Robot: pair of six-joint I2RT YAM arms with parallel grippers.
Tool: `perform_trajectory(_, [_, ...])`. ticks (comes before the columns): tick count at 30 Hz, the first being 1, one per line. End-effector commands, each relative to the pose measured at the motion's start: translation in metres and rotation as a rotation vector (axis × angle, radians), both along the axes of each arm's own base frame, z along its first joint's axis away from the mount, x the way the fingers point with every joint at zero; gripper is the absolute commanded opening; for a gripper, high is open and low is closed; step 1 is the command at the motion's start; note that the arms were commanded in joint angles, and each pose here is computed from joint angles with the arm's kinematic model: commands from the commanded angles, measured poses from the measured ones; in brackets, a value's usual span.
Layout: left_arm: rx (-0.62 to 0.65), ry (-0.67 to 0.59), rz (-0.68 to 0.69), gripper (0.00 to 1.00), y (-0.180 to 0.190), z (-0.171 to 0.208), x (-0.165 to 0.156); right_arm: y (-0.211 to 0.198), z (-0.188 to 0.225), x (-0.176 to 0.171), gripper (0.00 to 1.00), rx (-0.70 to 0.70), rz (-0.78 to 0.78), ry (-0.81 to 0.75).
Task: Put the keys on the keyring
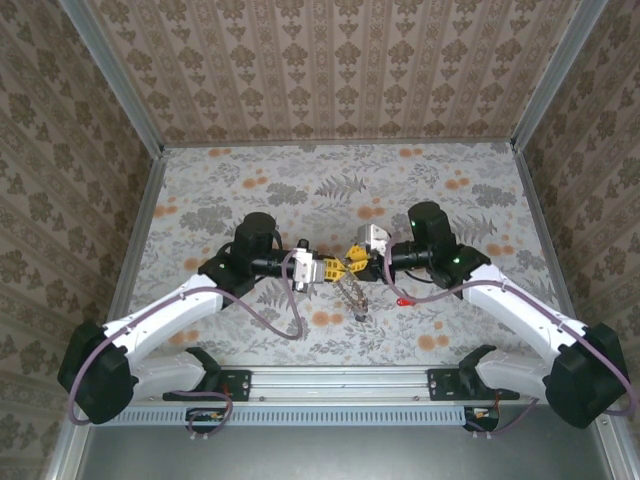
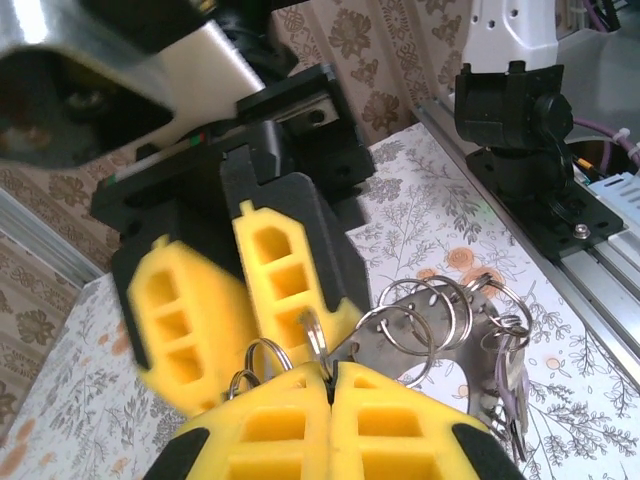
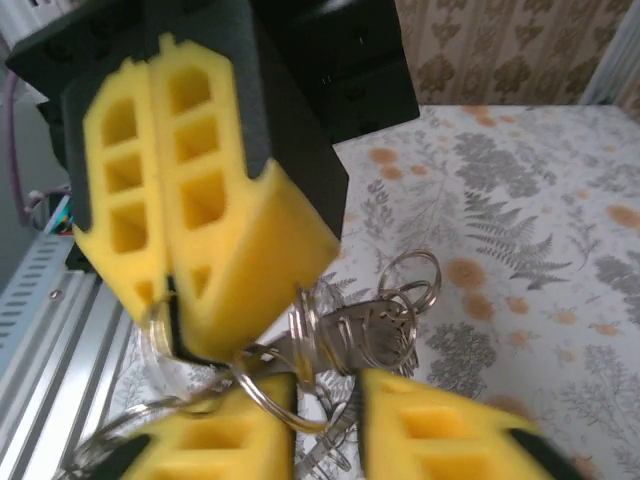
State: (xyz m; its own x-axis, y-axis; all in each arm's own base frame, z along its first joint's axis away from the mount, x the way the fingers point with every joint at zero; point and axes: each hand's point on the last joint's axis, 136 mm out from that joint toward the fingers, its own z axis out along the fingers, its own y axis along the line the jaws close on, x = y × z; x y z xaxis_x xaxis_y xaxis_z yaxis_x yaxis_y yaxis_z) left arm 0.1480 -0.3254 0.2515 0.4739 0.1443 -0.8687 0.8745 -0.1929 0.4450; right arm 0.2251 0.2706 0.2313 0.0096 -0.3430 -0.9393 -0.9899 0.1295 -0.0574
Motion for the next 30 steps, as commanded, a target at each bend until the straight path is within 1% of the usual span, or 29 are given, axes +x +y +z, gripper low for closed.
perform_trajectory(1, [0.008,-0.053,-0.066,0.0,0.004,0.006,-0.014,0.005,0.027,-0.004,0.32,0.049,0.068,0.094])
perform_trajectory(3, [0.034,-0.064,-0.083,0.0,0.007,0.002,-0.017,0.002,0.021,-0.005,0.32,0.02,0.083,0.169])
perform_trajectory(5, [0.056,-0.069,-0.1,0.0,0.008,-0.001,-0.019,-0.001,0.019,-0.014,0.36,0.008,0.132,0.211])
perform_trajectory(7, [0.064,-0.066,-0.107,0.0,0.009,-0.003,-0.02,-0.006,0.021,-0.024,0.43,0.011,0.173,0.202])
perform_trajectory(9, [0.063,-0.066,-0.113,0.0,0.009,-0.003,-0.021,-0.008,0.023,-0.027,0.46,0.029,0.173,0.188])
perform_trajectory(12, [0.063,-0.064,-0.124,0.0,0.009,-0.004,-0.022,-0.01,0.028,-0.028,0.47,0.062,0.165,0.18])
perform_trajectory(15, [0.064,-0.064,-0.127,0.0,0.009,-0.004,-0.022,-0.009,0.027,-0.028,0.48,0.068,0.175,0.198])
perform_trajectory(16, [0.063,-0.065,-0.132,0.0,0.008,-0.005,-0.023,-0.008,0.024,-0.026,0.5,0.063,0.169,0.202])
perform_trajectory(17, [0.062,-0.064,-0.136,0.0,0.008,-0.005,-0.023,-0.008,0.022,-0.024,0.52,0.056,0.159,0.202])
perform_trajectory(22, [0.053,-0.063,-0.148,0.0,0.007,-0.004,-0.023,-0.004,0.005,-0.013,0.53,-0.001,0.095,0.183])
perform_trajectory(26, [0.041,-0.068,-0.165,0.0,0.007,-0.001,-0.026,-0.007,-0.016,0.008,0.51,-0.076,-0.046,0.184])
perform_trajectory(30, [0.034,-0.071,-0.178,0.0,0.007,0.002,-0.028,-0.01,-0.032,0.018,0.5,-0.097,-0.116,0.221])
